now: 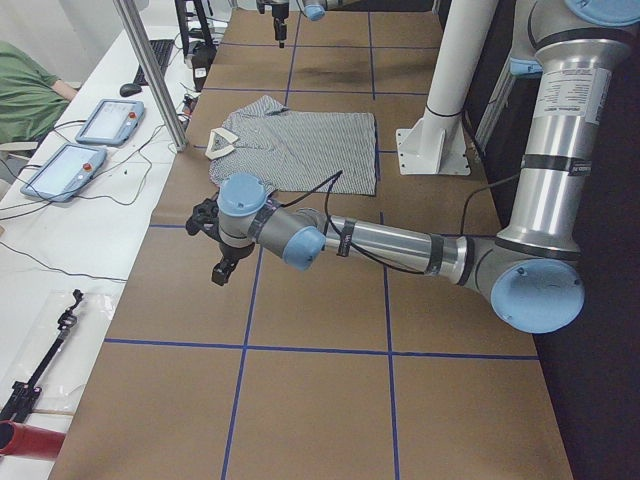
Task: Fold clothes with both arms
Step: 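Move the right gripper toward the sleeve nearest it, then grasp the sleeve with the right gripper and fold it inward over the shirt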
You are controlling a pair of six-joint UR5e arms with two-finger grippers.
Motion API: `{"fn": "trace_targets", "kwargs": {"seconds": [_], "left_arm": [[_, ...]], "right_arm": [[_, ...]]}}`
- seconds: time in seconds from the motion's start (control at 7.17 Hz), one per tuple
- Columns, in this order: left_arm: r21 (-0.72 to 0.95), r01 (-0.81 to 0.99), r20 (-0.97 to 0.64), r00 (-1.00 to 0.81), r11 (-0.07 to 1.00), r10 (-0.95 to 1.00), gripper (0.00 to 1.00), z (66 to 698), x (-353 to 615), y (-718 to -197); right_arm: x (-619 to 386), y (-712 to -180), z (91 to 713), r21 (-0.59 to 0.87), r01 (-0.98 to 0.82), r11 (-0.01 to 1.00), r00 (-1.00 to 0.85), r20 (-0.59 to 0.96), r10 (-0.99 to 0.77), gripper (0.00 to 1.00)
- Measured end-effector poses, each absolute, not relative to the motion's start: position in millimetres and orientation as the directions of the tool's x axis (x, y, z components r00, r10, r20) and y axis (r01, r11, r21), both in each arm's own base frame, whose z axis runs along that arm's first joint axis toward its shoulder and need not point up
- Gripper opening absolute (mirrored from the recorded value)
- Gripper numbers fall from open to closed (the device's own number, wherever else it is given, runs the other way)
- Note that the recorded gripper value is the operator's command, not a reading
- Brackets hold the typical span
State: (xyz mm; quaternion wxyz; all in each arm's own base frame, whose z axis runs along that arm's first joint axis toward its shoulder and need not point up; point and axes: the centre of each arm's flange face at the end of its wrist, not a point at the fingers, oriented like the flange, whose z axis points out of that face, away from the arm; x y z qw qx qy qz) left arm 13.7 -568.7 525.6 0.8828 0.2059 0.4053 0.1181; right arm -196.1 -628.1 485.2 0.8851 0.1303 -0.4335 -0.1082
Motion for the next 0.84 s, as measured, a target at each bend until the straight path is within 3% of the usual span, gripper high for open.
{"fn": "trace_targets", "kwargs": {"seconds": [0.42,0.84], "left_arm": [[0.454,-0.046,-0.652,0.664,0.89,0.367,1.0,524.2,43.5,-579.2],[0.448,-0.02,-0.662,0.664,0.894,0.348,1.0,515.9,45.4,-581.9]], "right_arm": [[-325.4,-651.7,439.7,0.288,-0.057,0.956,0.628,0.755,-0.19,1.0],[-373.1,-663.2,439.4,0.266,-0.067,0.962,0.661,0.734,-0.157,1.0]]}}
